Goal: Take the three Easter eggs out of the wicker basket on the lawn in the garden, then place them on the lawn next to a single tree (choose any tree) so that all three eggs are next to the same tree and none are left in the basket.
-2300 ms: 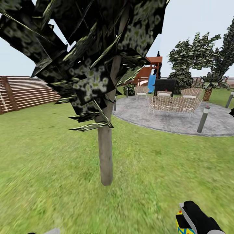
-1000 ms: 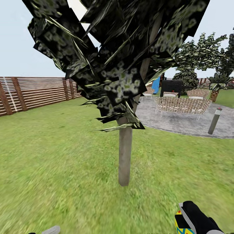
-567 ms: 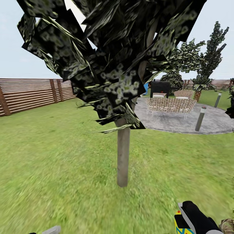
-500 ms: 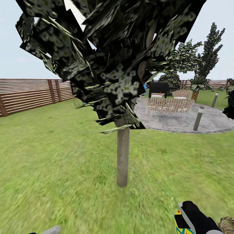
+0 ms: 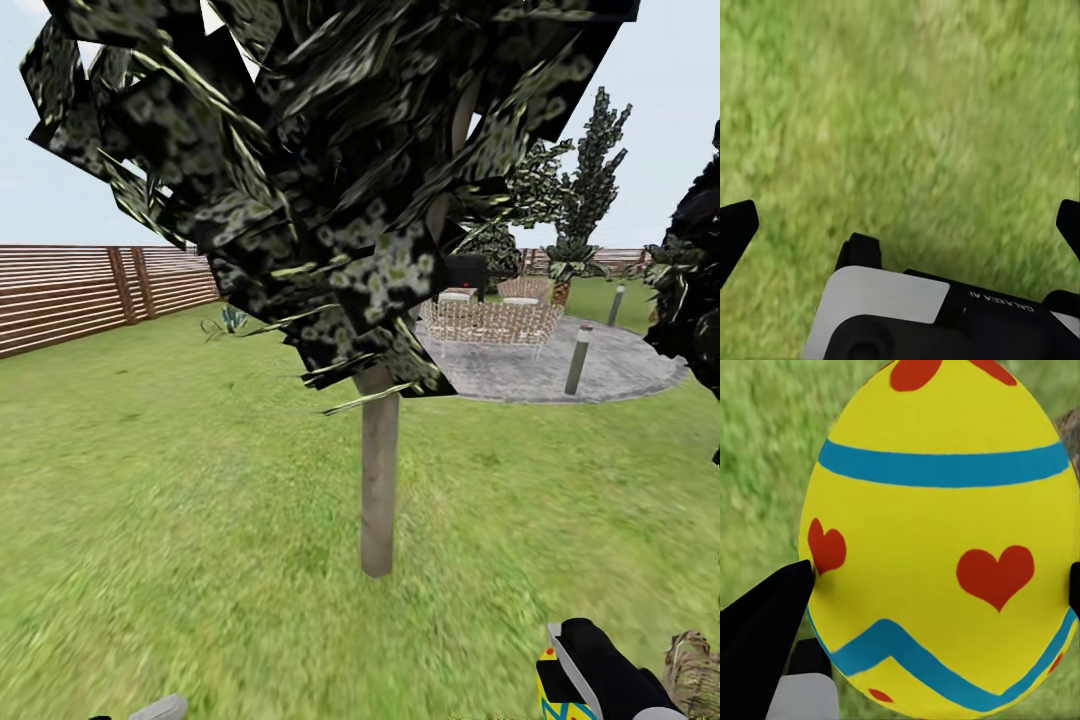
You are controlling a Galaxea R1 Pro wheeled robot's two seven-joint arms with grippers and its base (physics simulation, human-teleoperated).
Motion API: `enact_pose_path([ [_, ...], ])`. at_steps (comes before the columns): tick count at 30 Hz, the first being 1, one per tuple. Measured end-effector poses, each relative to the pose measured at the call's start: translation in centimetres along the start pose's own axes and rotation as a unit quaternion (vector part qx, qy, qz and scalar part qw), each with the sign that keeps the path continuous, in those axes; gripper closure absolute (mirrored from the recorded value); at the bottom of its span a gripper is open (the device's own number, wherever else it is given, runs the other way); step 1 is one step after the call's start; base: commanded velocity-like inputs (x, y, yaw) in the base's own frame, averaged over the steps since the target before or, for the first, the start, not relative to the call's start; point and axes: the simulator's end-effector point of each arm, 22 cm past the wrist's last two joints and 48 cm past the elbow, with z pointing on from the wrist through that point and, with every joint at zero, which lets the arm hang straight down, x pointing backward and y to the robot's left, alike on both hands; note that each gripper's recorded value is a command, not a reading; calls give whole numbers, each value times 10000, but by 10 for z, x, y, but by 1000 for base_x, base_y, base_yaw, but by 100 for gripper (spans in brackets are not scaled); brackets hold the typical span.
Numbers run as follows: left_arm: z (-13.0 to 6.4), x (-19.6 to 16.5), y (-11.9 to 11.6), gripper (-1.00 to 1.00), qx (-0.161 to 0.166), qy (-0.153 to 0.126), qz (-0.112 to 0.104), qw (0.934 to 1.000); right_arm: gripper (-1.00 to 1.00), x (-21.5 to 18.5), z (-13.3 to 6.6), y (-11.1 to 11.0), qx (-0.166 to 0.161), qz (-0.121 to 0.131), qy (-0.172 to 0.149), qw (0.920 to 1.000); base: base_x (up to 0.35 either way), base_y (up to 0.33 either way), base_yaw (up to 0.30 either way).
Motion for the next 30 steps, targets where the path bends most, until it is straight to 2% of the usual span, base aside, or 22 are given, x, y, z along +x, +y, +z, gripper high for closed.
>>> enact_pose_path([
  [11,0,0,0,-100,-8,0,4,10000,100,0,0,3,-17,-4,-1,10000,0,331,-17],
  [24,-1,-1,-1,-100,7,-29,7,10000,100,-2,-3,6,-43,-3,-37,10000,0,331,-258],
  [30,-2,-2,-2,-100,13,-34,6,10000,100,-3,-3,7,-48,-2,-49,10000,0,331,-137],
])
